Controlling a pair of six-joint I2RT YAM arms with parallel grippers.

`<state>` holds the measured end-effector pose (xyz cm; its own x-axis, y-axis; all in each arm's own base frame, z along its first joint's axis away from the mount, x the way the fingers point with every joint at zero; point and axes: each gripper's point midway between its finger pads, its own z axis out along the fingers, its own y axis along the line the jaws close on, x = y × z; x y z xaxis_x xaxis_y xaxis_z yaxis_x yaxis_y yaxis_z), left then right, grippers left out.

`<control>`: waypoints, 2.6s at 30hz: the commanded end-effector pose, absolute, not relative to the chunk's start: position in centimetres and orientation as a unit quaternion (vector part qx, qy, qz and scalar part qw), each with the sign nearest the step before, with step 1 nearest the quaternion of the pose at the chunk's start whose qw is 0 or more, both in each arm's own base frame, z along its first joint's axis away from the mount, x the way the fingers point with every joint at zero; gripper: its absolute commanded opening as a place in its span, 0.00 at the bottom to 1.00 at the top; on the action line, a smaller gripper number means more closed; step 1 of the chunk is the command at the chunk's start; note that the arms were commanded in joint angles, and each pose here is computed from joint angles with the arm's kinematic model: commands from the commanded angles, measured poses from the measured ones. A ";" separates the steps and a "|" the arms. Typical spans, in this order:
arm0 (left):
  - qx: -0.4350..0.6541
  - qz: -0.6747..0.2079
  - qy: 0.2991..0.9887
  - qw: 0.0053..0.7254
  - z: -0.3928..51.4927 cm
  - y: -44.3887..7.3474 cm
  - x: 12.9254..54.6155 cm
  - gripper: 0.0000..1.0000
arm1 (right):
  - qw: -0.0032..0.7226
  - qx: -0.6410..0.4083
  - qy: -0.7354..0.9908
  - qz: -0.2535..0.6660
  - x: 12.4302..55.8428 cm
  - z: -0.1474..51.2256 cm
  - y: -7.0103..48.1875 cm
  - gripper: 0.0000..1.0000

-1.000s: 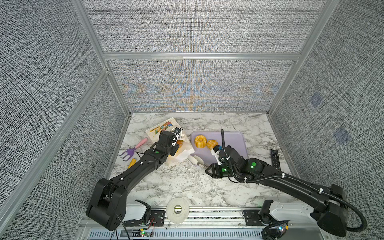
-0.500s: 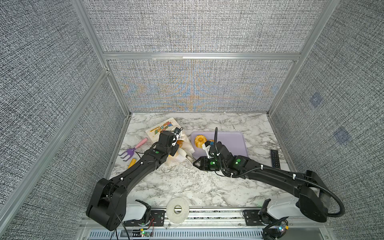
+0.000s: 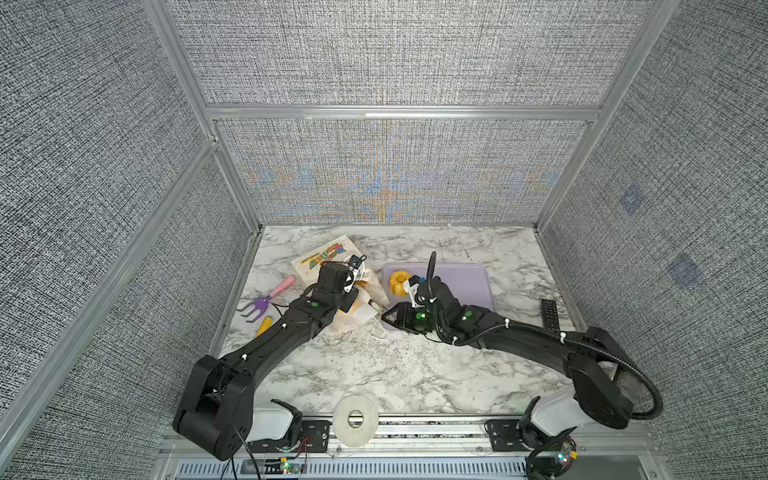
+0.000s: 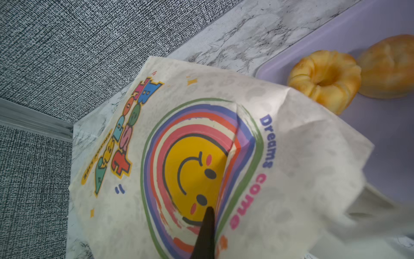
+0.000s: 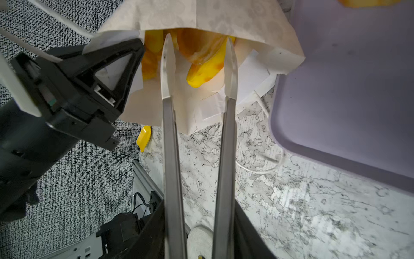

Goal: Take the fake bread out of the paper bag
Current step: 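Insert the tongs into the bag and pinch a round brown bun, then pull the brown bun out with the tongs and set it on the board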

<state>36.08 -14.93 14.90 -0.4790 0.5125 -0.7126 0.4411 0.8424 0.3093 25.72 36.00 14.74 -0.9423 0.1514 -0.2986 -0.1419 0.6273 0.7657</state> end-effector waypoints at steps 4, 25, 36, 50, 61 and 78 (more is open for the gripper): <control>0.273 0.036 0.856 0.437 15.3 -15.2 36.4 0.00 | 0.182 0.004 0.869 0.460 26.6 16.1 37.3 0.42; 0.274 0.035 0.857 0.436 15.3 -15.2 36.4 0.00 | 0.167 0.054 0.880 0.440 29.2 13.8 38.5 0.45; 0.274 0.035 0.857 0.436 15.3 -15.2 36.4 0.00 | 0.173 0.049 0.875 0.448 29.1 14.1 38.2 0.46; 0.275 0.035 0.857 0.434 15.2 -15.2 36.4 0.00 | 0.177 0.029 0.875 0.449 30.3 15.0 39.8 0.39; 0.275 0.036 0.858 0.433 15.1 -15.2 36.4 0.00 | 0.182 0.007 0.875 0.448 29.1 16.2 39.4 0.01; 0.262 0.053 0.859 0.436 15.1 -14.6 36.7 0.00 | 0.179 -0.008 0.888 0.423 19.5 17.7 31.8 0.00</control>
